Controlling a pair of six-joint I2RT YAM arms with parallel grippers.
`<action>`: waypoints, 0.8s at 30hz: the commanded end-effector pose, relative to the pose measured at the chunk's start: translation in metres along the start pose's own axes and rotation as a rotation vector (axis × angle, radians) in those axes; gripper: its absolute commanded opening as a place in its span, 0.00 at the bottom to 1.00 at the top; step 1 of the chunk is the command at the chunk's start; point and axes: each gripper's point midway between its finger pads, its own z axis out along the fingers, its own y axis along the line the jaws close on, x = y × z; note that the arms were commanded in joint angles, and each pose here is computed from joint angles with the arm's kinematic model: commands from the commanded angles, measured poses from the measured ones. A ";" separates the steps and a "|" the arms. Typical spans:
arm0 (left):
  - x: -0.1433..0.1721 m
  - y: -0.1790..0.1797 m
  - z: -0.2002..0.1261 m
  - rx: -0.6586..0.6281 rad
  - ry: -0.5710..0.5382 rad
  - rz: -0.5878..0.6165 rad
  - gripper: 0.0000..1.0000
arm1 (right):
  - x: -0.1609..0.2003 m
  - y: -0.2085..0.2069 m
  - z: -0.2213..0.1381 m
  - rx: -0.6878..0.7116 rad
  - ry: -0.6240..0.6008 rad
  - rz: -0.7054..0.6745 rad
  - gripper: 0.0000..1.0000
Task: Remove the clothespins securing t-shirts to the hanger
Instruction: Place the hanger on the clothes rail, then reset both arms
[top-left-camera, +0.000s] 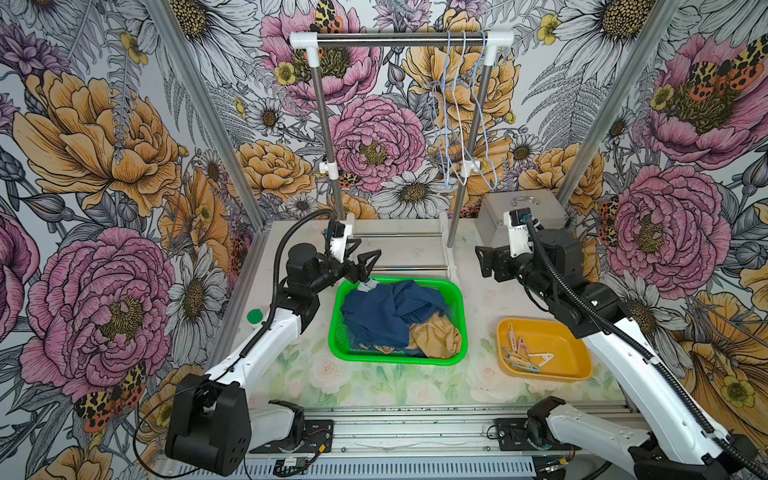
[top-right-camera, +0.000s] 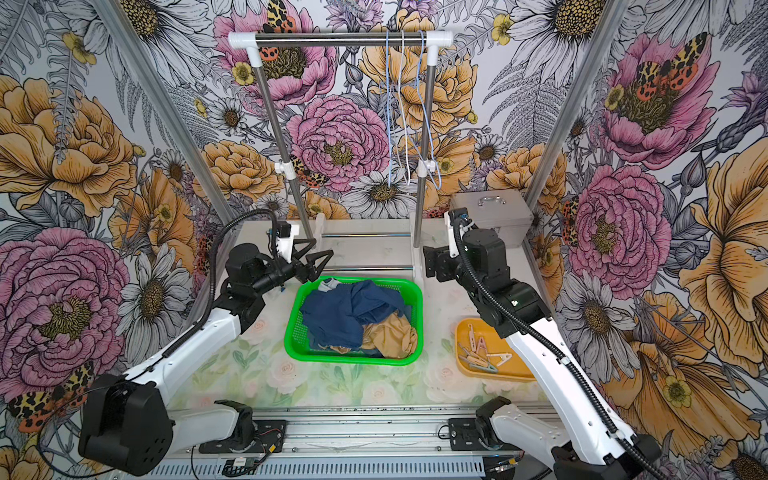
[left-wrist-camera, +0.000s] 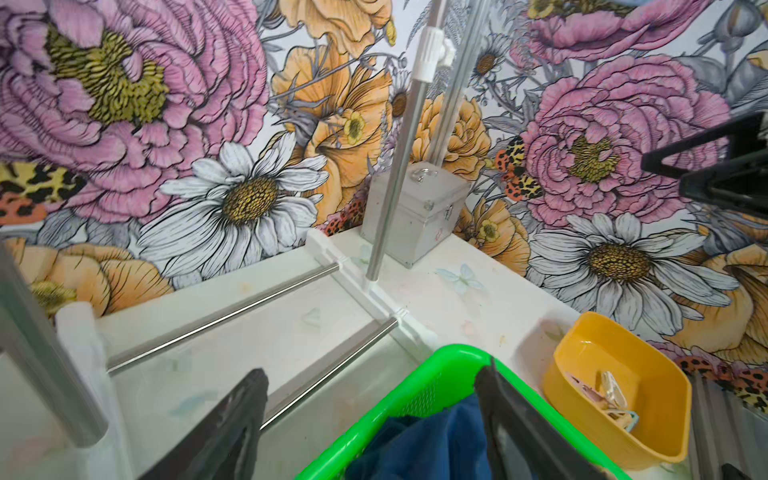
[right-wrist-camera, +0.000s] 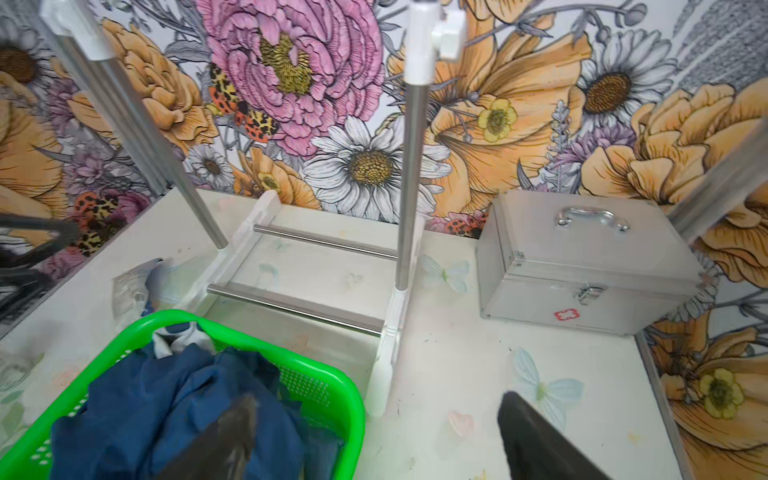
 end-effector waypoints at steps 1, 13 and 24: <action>0.003 0.030 -0.025 -0.156 -0.055 0.061 0.82 | 0.020 -0.023 0.016 0.066 -0.045 0.049 0.97; 0.042 0.135 -0.112 -0.614 -0.142 0.038 0.99 | 0.113 -0.111 0.061 0.337 -0.223 0.183 1.00; 0.097 0.163 -0.103 -0.675 -0.113 0.037 0.99 | 0.160 -0.139 0.076 0.446 -0.285 0.113 1.00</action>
